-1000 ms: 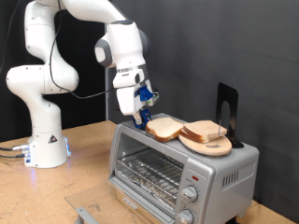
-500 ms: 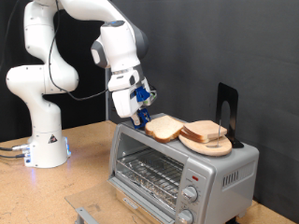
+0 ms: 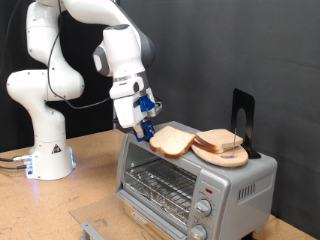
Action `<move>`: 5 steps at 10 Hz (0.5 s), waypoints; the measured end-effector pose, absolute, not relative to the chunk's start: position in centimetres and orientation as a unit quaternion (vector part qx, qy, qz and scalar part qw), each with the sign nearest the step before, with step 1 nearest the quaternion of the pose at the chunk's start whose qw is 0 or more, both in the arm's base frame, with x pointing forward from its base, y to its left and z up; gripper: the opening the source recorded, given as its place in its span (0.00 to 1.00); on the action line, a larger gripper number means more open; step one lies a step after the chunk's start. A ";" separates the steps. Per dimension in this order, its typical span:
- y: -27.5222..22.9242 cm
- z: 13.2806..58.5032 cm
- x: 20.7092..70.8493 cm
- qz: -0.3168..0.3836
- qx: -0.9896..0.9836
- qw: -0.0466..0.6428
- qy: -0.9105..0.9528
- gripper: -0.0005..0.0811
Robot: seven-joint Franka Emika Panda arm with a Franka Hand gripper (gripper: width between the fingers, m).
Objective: Make a piece of toast with the oven
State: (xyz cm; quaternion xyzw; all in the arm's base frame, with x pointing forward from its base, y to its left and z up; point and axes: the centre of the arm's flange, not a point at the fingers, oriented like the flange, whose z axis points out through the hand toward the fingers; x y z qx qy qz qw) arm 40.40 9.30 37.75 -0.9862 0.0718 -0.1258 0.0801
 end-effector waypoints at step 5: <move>8.3 37.7 40.6 -0.138 -0.989 0.051 0.026 0.50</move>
